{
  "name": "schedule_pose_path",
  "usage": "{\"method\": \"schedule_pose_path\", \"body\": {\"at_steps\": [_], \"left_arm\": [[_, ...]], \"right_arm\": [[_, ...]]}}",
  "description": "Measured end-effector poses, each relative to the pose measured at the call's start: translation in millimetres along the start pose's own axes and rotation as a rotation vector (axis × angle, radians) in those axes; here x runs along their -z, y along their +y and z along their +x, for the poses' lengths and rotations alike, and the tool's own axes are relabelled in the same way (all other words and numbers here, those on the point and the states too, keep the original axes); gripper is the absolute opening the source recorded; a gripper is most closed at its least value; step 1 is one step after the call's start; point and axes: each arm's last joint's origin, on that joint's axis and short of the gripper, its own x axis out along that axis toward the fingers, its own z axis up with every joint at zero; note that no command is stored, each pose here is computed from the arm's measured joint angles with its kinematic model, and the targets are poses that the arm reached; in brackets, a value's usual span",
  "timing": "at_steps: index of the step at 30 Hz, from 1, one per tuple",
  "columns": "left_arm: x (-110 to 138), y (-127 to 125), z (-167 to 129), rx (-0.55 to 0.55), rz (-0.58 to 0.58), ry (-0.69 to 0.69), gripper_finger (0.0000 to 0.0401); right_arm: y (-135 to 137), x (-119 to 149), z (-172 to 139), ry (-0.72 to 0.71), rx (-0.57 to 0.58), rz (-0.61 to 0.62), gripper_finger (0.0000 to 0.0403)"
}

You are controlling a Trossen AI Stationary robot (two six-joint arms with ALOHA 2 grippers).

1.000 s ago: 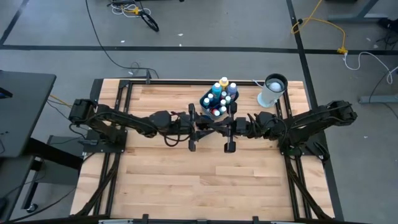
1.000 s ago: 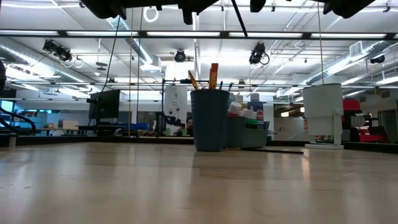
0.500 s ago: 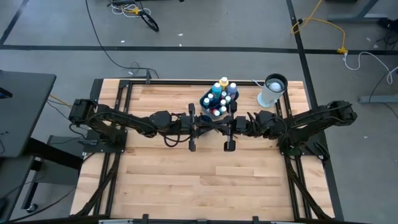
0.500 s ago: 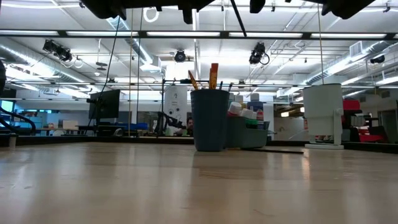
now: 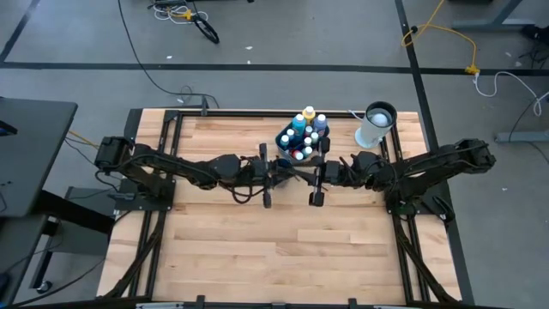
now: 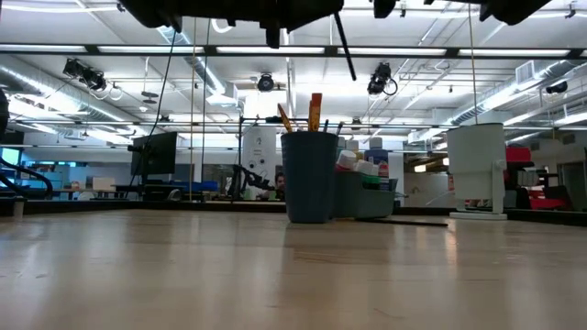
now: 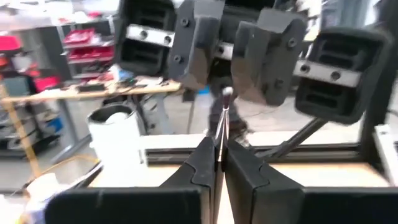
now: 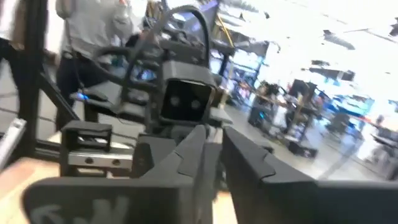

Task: Pick & Place Paint Supplies
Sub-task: Put the silver paint brush into the blue cup

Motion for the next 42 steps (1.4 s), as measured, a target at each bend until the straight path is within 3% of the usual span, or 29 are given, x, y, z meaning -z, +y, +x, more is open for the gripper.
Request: {"method": "schedule_pose_path", "body": {"at_steps": [11,19,32,42], "left_arm": [[-8.8,11.0,-13.3,-0.254,0.037,0.106,0.0025],[23.4,24.3,-9.6,-0.305,-0.079,0.216,0.0022],[74.7,28.1,3.7,-0.326,-0.184,0.325,0.0034],[88.6,28.7,4.2,-0.372,-0.209,0.385,0.0034]], "right_arm": [[-6.0,0.6,-32.0,0.386,0.178,-0.07,0.0139],[-3.1,19.4,-43.2,0.599,0.181,-0.036,0.0144],[0.8,36.0,-52.4,0.69,0.166,-0.013,0.0141],[3.6,45.0,-56.8,0.703,0.152,0.037,0.0141]]}}
